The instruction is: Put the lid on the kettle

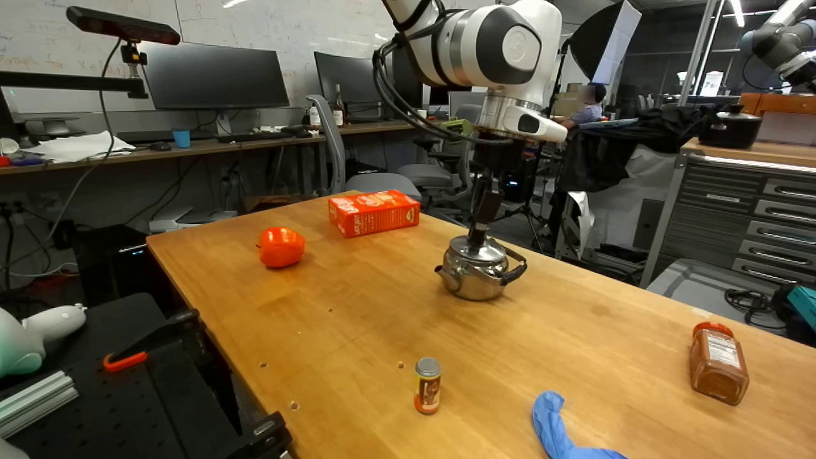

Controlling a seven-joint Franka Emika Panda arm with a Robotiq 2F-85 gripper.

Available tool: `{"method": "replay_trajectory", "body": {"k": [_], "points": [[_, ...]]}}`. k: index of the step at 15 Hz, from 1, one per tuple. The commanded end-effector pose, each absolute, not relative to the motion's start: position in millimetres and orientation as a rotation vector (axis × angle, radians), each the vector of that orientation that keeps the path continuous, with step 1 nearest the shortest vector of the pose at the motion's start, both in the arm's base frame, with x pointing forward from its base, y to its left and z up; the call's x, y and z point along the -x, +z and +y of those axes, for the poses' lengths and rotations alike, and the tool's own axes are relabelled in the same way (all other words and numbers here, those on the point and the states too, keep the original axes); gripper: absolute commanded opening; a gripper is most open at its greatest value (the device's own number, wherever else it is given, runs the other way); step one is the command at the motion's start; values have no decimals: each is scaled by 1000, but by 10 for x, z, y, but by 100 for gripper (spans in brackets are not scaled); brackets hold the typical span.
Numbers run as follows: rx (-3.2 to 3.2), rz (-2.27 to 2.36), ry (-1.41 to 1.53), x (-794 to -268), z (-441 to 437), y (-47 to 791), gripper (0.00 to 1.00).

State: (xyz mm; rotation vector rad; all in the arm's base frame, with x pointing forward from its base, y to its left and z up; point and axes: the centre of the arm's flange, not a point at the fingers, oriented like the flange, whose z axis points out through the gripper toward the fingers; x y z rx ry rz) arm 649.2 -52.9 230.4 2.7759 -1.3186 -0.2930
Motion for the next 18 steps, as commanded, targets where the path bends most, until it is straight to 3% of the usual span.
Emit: {"method": "replay_trajectory", "body": {"k": [1,8,9,10,16,18], "points": [[-2692,-1311,-286,-6581,-565,2314,7],[-2738,-1211,-227,-6626,-557,2316,9],[-2753,-1207,-224,-6635,-547,2319,42],[-2766,-1200,-223,-6641,-537,2322,54],[-2849,-1145,-234,-6376,-574,2504,98],[-2876,-1103,-218,-6295,-605,2639,100]]}}
